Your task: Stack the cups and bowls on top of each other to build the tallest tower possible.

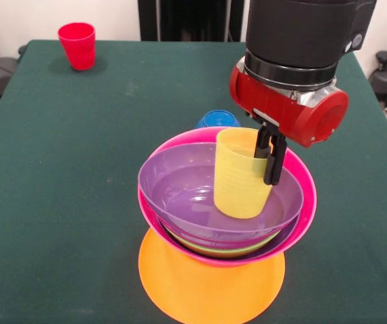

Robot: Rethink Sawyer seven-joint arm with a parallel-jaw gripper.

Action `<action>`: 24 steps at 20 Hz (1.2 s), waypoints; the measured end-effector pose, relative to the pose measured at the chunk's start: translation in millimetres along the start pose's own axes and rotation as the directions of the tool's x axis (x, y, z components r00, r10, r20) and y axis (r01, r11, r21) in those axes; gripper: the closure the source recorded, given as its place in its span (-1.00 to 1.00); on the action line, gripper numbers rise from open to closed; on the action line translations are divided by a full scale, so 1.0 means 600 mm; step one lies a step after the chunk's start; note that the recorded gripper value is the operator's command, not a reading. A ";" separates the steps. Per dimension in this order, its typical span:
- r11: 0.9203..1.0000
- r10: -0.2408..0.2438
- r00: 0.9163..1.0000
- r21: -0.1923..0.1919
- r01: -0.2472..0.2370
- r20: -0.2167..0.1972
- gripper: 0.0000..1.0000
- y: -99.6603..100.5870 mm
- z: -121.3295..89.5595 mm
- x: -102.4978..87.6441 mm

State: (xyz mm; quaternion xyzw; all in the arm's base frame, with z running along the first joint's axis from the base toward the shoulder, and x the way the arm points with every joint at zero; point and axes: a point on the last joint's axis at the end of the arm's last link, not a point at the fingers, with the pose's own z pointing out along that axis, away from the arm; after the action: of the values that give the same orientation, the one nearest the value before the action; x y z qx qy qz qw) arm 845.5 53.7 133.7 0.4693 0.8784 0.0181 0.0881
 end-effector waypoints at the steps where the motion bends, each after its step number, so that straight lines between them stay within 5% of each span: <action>1: 1.000 -0.005 1.000 0.001 0.005 -0.002 1.00 0.003 0.001 0.000; 24: 0.999 -0.031 0.999 0.036 0.033 -0.041 1.00 0.008 0.002 0.011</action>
State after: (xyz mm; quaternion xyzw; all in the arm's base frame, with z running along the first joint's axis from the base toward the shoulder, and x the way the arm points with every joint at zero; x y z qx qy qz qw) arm 846.2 61.8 132.1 0.4564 0.8876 0.0100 0.0619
